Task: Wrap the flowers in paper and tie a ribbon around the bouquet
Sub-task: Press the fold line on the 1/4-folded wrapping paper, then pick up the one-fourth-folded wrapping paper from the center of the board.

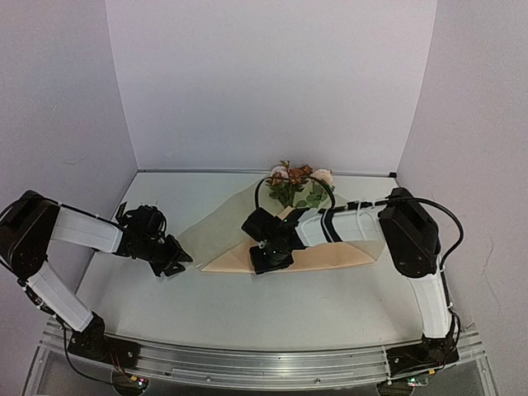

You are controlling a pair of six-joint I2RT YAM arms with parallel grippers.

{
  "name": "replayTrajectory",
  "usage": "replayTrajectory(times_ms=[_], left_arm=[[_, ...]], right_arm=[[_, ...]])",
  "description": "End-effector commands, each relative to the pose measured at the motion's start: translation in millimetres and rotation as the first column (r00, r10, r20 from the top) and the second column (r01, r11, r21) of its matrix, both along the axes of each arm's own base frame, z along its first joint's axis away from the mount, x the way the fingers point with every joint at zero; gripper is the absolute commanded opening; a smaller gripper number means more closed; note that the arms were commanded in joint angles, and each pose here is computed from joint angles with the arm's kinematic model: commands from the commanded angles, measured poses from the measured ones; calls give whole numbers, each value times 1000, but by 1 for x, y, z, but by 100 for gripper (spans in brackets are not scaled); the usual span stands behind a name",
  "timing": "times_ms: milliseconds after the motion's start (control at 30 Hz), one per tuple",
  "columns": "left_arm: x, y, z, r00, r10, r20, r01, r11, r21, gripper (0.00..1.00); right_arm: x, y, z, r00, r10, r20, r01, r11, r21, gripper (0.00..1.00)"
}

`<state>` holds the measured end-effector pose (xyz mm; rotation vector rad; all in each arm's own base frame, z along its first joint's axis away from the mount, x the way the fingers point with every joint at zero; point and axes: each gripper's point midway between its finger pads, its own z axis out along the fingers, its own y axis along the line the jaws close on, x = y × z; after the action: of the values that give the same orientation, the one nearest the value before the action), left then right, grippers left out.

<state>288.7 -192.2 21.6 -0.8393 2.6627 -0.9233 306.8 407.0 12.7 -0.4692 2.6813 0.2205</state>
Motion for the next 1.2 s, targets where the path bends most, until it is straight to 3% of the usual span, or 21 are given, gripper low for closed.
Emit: replayTrajectory(times_ms=[0, 433, 900, 1167], left_arm=[[17, -2, 5, 999, -12, 36, 12, 1000, 8, 36], [21, -9, 0, 999, 39, 0, -39, 998, -56, 33], [-5, -10, -6, 975, 198, -97, -209, 971, -119, 41], [0, -14, -15, 966, 251, -55, -256, 959, -119, 40]], right_arm=[[10, 2, 21, 999, -16, 41, 15, 1000, 8, 47], [14, -6, 4, 996, -73, -52, 75, 996, 40, 46], [13, -9, -12, 986, -101, -131, 109, 992, 60, 45], [14, -9, -9, 985, -107, -139, 118, 990, 78, 45]])
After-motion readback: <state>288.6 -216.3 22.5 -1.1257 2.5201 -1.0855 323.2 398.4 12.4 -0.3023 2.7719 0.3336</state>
